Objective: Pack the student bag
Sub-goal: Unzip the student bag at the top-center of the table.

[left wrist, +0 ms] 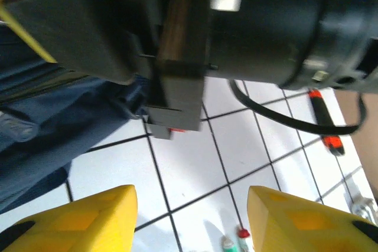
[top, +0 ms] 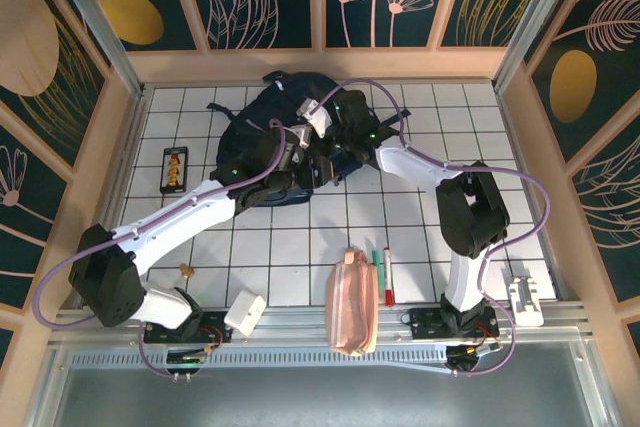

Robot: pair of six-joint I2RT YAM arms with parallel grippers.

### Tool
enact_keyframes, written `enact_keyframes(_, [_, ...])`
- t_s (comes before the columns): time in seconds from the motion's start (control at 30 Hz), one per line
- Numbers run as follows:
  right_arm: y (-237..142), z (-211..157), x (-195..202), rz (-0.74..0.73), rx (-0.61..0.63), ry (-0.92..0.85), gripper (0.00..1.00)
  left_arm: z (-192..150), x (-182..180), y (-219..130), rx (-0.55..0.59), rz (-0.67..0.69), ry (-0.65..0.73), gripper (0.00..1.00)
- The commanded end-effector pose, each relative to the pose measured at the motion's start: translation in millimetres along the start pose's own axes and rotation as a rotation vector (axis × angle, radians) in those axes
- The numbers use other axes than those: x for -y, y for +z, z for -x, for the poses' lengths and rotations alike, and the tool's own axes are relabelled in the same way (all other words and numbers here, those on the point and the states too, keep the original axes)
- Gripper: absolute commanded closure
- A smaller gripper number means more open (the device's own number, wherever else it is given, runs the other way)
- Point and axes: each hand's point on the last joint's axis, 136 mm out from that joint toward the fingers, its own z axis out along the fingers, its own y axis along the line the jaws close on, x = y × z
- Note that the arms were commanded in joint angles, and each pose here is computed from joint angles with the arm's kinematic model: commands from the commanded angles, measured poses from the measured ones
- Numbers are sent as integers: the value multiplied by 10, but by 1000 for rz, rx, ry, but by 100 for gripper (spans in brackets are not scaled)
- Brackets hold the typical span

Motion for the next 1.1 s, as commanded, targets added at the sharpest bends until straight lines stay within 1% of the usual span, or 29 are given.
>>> enact_keyframes(0.0, [-16,246,-17,27,67,-19,100,-19,-282,9,31,120,-54,48])
enact_keyframes(0.23, [-51,309,-90,58,83,-7,100,15,-585,67,55,287,-67,46])
enact_keyframes(0.3, [-58,338,-112,62,89,-11,100,33,-699,98,55,358,-80,48])
enact_keyframes(0.37, [-66,352,-114,61,90,-8,100,85,-744,105,73,394,-90,51])
enact_keyframes(0.43, [-80,376,-128,60,93,-13,100,143,-740,109,88,404,-92,51])
enact_keyframes(0.57, [-105,407,-147,55,100,-17,100,197,-850,137,101,469,-110,51])
enact_keyframes(0.7, [-139,452,-201,61,111,-26,100,266,-895,179,137,450,-141,52])
enact_keyframes(0.8, [-150,474,-249,68,116,-31,100,280,-906,236,135,425,-159,52])
enact_keyframes(0.93, [-133,466,-280,77,114,-33,100,260,-925,303,121,428,-157,53])
enact_keyframes(1.07, [-124,470,-281,76,114,-36,100,231,-945,329,110,433,-153,58])
